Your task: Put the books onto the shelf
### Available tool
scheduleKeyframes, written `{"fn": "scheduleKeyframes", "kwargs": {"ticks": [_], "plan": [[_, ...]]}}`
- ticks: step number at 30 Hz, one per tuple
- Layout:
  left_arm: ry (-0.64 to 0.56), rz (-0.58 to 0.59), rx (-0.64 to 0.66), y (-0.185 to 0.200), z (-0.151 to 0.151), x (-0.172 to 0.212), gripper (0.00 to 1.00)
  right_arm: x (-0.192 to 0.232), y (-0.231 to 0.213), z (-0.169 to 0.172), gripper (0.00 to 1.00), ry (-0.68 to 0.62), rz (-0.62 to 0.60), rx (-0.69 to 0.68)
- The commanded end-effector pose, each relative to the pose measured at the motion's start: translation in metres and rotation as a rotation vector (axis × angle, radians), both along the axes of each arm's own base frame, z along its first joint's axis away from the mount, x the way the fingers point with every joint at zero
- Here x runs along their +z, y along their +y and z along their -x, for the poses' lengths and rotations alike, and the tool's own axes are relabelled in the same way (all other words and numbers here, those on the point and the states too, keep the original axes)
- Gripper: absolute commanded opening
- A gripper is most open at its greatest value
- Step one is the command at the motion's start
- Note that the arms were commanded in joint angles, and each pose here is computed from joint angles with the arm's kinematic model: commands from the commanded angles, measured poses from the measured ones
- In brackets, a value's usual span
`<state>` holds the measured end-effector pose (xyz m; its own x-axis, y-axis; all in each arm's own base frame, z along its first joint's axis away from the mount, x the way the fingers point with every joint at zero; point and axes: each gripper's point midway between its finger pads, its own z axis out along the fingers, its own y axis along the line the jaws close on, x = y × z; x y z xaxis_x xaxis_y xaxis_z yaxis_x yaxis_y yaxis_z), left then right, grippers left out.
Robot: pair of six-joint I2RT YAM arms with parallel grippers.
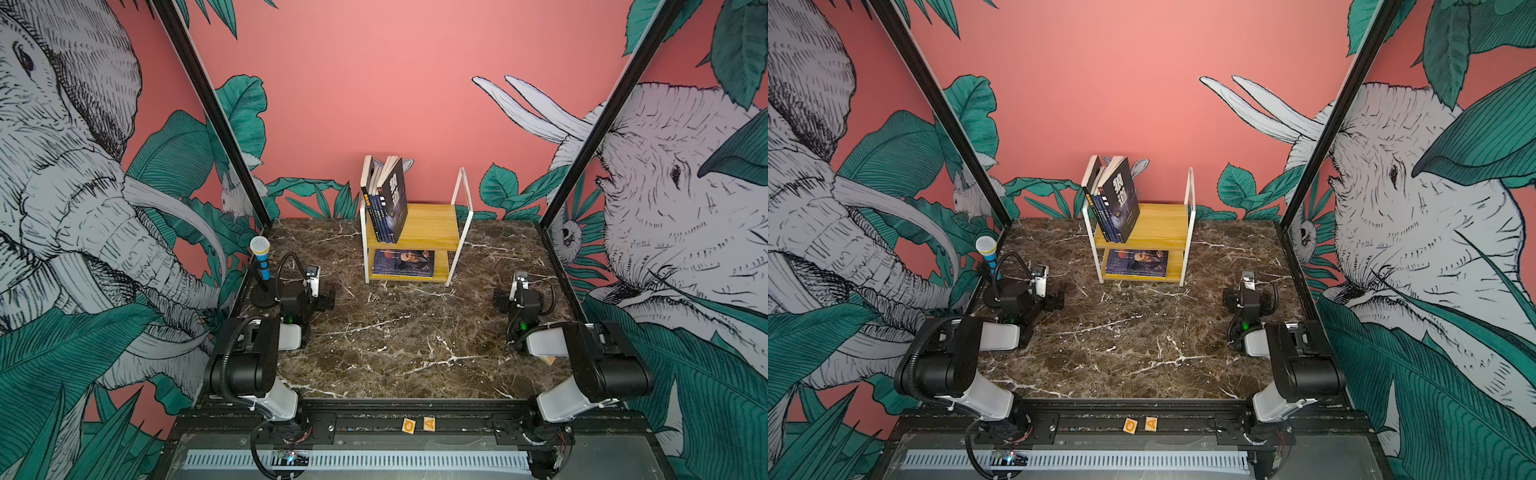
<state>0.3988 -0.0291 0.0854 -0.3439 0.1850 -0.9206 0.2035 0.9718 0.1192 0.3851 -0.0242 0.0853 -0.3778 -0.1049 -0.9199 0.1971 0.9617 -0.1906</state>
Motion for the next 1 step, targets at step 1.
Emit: {"fn": "scheduleKeyframes", "kwargs": {"ticks": [1], "plan": [[-0.043,0.006,0.011,0.0009,-0.0005,0.0112,1.00,0.0103,0.0072,-0.0090,0.99,-0.029,-0.023,0.057]]}}
